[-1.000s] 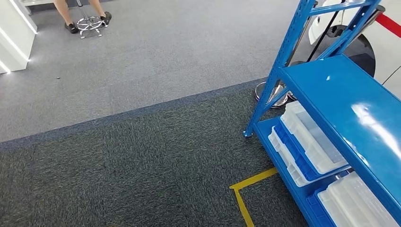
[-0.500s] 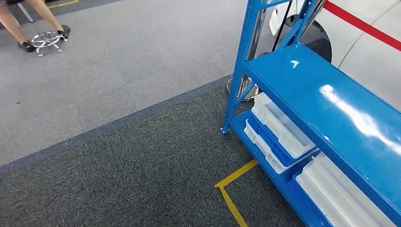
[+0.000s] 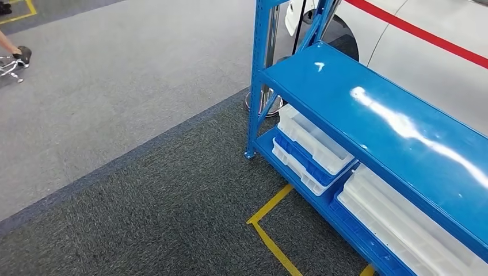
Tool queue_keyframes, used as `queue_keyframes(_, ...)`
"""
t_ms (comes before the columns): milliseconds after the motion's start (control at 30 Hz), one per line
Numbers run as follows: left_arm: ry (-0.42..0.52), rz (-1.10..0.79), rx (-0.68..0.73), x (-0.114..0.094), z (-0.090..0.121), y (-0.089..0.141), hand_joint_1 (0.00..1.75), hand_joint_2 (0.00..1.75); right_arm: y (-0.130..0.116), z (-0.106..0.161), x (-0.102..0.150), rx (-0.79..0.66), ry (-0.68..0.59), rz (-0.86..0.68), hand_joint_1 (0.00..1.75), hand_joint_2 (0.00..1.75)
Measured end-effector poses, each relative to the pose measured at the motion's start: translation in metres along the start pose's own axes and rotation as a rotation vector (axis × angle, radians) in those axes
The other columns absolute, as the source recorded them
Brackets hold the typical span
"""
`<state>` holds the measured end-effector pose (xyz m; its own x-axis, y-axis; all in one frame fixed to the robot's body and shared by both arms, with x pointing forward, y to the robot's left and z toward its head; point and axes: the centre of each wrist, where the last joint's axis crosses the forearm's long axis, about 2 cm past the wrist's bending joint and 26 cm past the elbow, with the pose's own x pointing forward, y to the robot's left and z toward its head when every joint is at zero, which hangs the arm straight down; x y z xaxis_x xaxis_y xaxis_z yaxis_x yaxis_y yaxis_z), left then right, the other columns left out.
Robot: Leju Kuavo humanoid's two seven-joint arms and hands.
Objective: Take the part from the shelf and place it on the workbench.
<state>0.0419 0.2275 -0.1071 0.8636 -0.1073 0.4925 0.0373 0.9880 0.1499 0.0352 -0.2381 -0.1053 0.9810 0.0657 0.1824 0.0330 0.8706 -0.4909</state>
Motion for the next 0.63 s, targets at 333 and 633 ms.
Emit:
queue_keyframes(333,0.001,-0.009,0.004,0.0006,0.0006,-0.0024,0.00,0.00,0.0068,0.0042,0.0036,0.034,-0.071,-0.026,0.00,0.00)
queue_keyframes(633,0.007,-0.009,0.006,0.0020,0.0001,-0.0027,0.00,0.00,0.0078,0.0050,0.0032,0.039,-0.074,-0.025,0.00,0.00)
